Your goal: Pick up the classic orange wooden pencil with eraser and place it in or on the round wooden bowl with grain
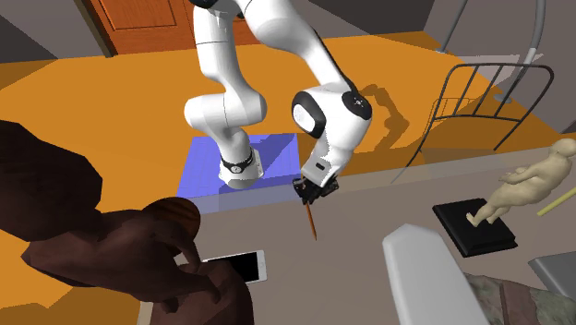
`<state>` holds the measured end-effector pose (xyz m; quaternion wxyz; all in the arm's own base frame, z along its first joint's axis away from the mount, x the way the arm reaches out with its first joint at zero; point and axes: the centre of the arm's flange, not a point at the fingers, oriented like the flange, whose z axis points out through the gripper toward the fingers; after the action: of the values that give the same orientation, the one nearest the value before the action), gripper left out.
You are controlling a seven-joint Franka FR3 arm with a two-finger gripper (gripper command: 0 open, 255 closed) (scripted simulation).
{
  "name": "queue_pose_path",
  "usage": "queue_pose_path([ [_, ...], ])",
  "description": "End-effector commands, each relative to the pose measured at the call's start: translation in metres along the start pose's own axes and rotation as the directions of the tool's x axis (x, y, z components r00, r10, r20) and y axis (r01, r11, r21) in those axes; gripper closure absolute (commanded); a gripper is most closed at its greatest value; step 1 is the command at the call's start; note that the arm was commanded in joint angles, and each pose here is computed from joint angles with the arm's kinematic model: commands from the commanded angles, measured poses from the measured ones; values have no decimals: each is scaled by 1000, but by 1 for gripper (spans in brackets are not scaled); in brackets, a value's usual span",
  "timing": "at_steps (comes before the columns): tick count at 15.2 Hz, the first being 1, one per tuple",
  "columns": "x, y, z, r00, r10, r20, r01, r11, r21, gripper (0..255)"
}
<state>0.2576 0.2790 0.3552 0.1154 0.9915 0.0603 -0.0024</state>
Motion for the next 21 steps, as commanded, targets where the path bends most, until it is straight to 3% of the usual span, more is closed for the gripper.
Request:
queue_pose_path([
  [1,1,3,-10,1000,0,0,0,1000,0,255],
  [19,-1,25,-102,1000,0,0,0,1000,0,255],
  [21,-1,38,-100,1000,0,0,0,1000,0,255],
])
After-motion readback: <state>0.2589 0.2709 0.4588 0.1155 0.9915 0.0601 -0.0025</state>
